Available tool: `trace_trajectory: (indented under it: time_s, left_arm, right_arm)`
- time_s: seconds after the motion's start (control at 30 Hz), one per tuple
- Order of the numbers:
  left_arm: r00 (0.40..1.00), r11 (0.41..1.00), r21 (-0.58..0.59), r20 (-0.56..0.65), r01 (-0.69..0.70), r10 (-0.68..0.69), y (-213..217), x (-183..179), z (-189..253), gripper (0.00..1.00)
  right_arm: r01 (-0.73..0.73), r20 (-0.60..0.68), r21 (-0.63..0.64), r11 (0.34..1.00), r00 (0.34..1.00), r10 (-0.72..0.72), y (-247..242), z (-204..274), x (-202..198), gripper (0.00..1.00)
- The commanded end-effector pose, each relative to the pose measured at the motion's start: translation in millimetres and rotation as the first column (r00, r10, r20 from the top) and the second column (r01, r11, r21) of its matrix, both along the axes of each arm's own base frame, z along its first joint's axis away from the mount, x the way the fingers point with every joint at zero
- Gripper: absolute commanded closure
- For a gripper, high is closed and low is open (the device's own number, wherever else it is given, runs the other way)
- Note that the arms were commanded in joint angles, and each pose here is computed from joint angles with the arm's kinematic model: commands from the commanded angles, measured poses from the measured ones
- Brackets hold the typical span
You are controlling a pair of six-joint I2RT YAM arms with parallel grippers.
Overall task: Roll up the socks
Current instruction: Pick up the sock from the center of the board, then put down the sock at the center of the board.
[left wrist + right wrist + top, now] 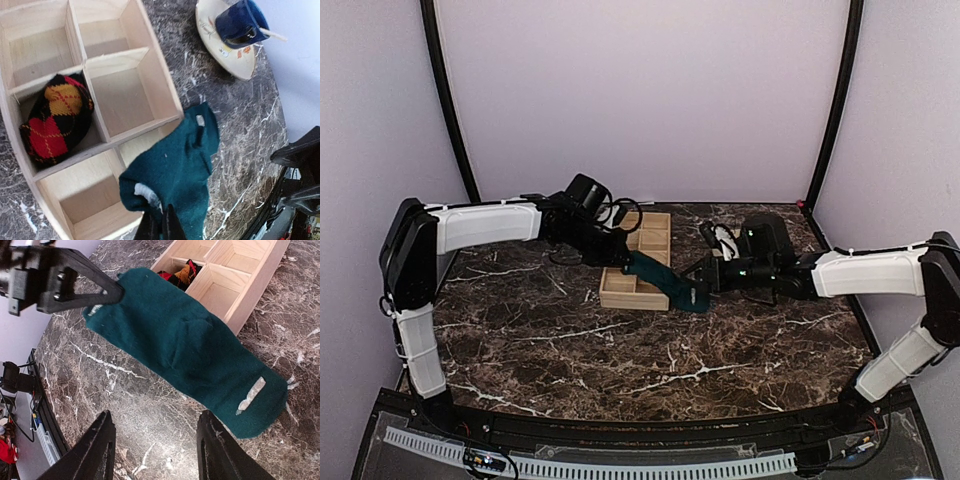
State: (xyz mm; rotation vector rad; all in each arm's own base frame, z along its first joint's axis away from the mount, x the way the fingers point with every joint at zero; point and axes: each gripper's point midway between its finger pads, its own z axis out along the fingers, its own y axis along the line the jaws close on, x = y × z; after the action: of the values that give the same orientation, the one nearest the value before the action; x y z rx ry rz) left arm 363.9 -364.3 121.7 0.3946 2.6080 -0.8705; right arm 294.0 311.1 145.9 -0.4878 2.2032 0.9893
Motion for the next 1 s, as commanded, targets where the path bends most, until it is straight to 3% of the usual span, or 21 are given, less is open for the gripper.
trace_trajectory:
  time_s: [0.0, 0.13, 0.3, 0.4, 0.57, 0.77, 0.87, 0.97]
  left_arm:
    - [0.99, 0.996, -0.074, 0.122, -0.058, 0.067, 6.6, -1.1, 71.8, 1.0]
    - [0.966, 0.98, -0.065, 0.171, -0.187, 0.196, 37.5, -6.5, 90.0, 1.0]
    - [0.891, 0.913, -0.082, 0.2, -0.399, 0.407, 91.2, -21.5, 94.7, 1.0]
    - [0.831, 0.845, -0.087, 0.151, -0.528, 0.535, 125.6, -41.9, 74.3, 1.0]
    - [0.673, 0.67, -0.114, 0.012, -0.734, 0.739, 180.2, -91.4, 29.3, 1.0]
    - [0.501, 0.499, -0.037, -0.065, -0.866, 0.863, 215.6, -143.3, -17.0, 1.0]
    - [0.455, 0.457, 0.035, -0.063, -0.889, 0.888, 222.9, -164.8, -31.8, 0.98]
    - [0.447, 0.452, 0.091, -0.07, -0.888, 0.892, 219.1, -182.7, -44.3, 0.94]
  right_arm:
    - [0.003, 0.05, 0.034, 0.999, 0.999, -0.005, 0.2, 15.5, -0.9, 0.5]
    - [0.0, 0.066, 0.049, 0.999, 0.998, -0.003, -0.1, 21.1, -2.0, 0.5]
    - [-0.026, 0.082, 0.071, 0.997, 0.996, 0.02, 6.7, 28.8, -3.6, 0.5]
    - [-0.053, 0.097, 0.068, 0.996, 0.994, 0.047, 16.3, 31.8, -5.1, 0.49]
    - [-0.111, 0.108, 0.068, 0.991, 0.989, 0.104, 40.1, 31.0, -8.2, 0.49]
    - [-0.183, 0.097, 0.067, 0.981, 0.98, 0.176, 72.0, 18.4, -14.8, 0.49]
    - [-0.22, 0.099, 0.067, 0.973, 0.972, 0.213, 90.7, 13.1, -19.2, 0.49]
    - [-0.245, 0.094, 0.068, 0.967, 0.967, 0.239, 106.0, 5.5, -20.6, 0.49]
